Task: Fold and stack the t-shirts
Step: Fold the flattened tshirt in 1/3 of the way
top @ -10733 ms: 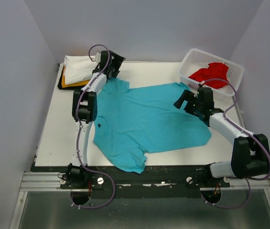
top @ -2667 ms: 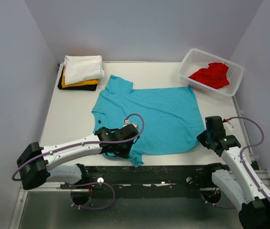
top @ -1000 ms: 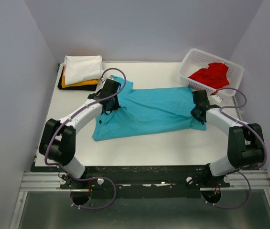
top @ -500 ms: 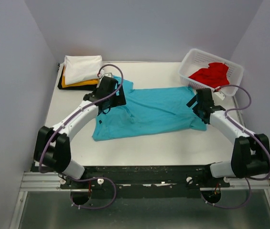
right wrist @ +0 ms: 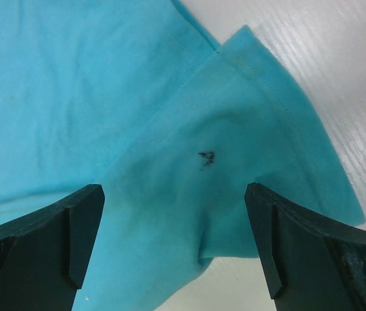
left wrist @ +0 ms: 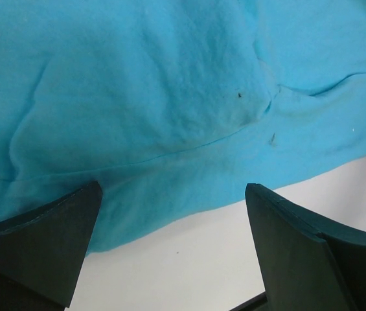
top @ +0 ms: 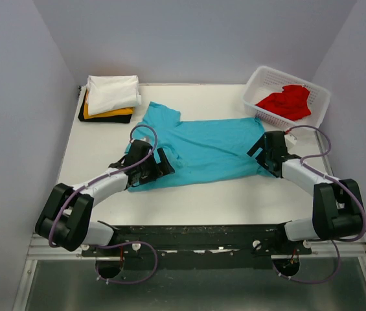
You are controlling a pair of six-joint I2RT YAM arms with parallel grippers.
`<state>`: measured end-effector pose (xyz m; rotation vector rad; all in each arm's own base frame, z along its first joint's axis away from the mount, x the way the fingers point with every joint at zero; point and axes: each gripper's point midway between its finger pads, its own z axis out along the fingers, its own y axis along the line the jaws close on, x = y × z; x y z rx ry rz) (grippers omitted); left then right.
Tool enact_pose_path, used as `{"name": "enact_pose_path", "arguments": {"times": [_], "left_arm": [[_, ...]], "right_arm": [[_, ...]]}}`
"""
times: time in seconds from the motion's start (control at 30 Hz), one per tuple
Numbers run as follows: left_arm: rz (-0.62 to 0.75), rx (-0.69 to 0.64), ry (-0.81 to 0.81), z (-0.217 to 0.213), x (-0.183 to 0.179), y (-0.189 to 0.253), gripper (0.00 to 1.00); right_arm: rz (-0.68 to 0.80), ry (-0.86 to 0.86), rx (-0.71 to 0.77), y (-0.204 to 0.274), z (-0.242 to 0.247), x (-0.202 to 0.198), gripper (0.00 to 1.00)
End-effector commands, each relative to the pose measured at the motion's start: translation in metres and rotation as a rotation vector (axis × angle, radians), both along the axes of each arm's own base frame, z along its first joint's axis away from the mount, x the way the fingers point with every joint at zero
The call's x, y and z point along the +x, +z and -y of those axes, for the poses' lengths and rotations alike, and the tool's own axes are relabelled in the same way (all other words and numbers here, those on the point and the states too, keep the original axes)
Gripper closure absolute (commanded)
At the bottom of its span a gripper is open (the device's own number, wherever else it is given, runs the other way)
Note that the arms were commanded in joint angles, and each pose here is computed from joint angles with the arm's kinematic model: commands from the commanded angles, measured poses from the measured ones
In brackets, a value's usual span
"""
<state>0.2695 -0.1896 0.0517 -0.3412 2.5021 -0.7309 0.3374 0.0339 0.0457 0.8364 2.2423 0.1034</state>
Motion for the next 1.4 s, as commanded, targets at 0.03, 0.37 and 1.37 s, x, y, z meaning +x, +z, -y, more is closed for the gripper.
{"name": "enact_pose_path", "arguments": {"times": [0.03,0.37,1.37], "left_arm": [[-0.122,0.061,0.113,-0.031,-0.017,-0.028,0.02],[-0.135,0.103,0.135,-0.052,-0.029,-0.026,0.01],[0.129,-0.158,0.043,-0.020,-0.052,0.075,0.02]], "right_arm": [[-0.080,-0.066,0.021,-0.025,0.015,-0.023,0.00],[-0.245,-0.152,0.041,-0.043,0.035,-0.085,0.00],[0.103,0.013,0.292,0.065,-0.008,-0.110,0.00]]}}
